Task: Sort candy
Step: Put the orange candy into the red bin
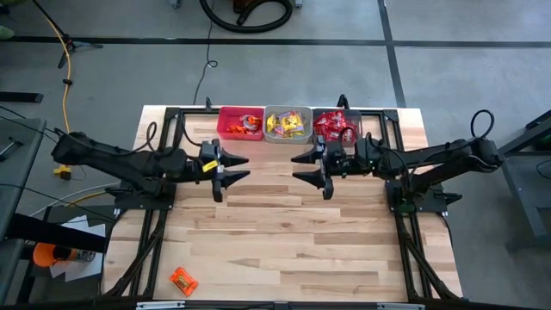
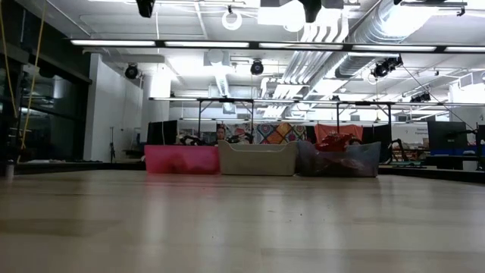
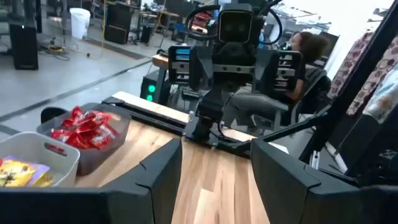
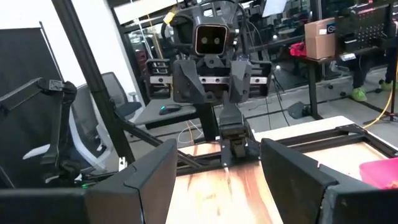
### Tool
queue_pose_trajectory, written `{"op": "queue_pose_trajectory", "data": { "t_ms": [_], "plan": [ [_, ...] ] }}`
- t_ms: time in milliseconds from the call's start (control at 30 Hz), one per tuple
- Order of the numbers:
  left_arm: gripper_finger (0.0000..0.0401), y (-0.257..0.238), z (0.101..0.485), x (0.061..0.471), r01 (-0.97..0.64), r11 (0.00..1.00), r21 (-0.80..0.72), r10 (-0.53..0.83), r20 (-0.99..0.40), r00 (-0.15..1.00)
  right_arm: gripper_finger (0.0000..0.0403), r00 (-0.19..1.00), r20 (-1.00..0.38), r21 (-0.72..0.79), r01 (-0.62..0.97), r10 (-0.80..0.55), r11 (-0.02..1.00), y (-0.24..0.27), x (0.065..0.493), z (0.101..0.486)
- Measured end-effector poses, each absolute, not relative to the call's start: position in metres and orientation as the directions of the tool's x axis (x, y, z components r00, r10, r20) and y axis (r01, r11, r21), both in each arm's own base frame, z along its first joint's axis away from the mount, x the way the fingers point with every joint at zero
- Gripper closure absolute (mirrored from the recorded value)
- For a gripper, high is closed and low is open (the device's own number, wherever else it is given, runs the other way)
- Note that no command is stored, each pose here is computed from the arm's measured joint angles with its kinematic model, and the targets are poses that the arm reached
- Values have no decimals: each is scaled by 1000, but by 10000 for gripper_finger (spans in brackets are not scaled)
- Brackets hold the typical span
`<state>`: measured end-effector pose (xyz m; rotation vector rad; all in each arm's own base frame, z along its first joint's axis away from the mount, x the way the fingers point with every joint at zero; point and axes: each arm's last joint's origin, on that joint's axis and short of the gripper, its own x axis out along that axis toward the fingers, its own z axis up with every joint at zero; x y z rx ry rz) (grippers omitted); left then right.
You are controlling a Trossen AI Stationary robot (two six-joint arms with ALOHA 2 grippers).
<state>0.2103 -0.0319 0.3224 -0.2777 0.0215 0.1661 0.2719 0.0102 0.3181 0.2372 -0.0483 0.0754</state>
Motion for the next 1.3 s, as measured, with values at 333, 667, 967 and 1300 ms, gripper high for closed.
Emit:
{"op": "queue_pose_trajectory", "data": {
  "t_ms": [333, 667, 967, 1300],
  "plan": [
    [226, -43, 330, 208, -81, 931, -357, 4, -212, 977, 178, 997, 57, 223, -72, 61, 972, 10, 272, 318],
    [246, -144, 290, 184, 58, 922, -383, -369, -823, 431, 178, 999, 42, 154, -34, 28, 987, 1, 272, 317],
    [249, -232, 221, 155, 332, 906, -262, -310, -945, 101, 178, 999, -35, 158, 10, -5, 987, -8, 272, 309],
    [249, -228, 168, 130, 340, 904, -258, -266, -964, -23, 178, 997, -77, 170, 17, -3, 985, -8, 272, 305]
  ]
}}
